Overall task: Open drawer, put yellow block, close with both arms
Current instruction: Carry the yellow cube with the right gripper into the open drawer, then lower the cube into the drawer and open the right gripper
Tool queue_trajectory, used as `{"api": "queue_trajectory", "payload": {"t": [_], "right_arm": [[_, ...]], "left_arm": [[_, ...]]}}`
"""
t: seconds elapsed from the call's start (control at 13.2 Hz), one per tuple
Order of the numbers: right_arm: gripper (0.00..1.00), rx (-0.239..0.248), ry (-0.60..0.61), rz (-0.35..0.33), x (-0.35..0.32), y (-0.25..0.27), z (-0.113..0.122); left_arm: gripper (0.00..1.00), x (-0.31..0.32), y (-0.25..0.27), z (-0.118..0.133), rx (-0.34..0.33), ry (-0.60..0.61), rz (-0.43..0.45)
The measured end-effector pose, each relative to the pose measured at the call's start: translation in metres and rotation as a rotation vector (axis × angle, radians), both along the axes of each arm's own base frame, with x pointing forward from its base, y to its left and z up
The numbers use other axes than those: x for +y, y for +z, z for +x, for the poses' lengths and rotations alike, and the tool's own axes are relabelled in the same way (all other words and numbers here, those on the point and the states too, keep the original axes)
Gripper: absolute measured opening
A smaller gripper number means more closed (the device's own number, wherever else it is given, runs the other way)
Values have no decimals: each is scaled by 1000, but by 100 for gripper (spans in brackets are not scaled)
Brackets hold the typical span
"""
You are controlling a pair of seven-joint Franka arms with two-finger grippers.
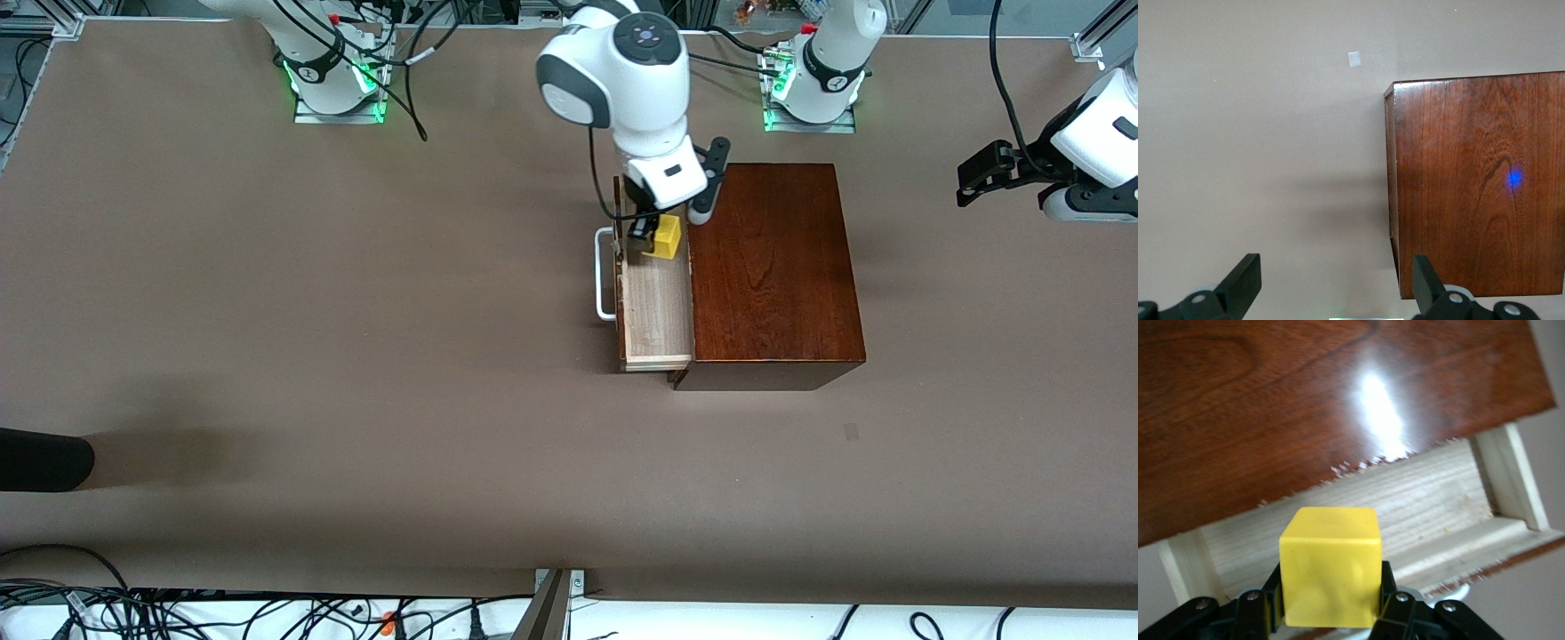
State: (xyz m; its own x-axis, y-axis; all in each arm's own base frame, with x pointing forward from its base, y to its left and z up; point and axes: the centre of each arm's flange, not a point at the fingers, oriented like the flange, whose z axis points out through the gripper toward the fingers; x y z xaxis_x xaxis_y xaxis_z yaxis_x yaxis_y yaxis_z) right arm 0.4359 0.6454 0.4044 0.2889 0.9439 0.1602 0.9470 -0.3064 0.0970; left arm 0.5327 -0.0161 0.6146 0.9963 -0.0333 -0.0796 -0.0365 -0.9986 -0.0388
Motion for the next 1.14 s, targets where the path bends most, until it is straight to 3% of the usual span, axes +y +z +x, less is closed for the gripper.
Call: {"api": "queue_trajectory", "payload": {"t": [0.53,1.14], "right_arm": [[56,6,120,-85,-4,-13,0],[56,42,158,-160,-3,-70,-4]], "left_arm": [[100,-1,0,0,0,-2,0],[100,-6,-5,3,7,-11,0]]}}
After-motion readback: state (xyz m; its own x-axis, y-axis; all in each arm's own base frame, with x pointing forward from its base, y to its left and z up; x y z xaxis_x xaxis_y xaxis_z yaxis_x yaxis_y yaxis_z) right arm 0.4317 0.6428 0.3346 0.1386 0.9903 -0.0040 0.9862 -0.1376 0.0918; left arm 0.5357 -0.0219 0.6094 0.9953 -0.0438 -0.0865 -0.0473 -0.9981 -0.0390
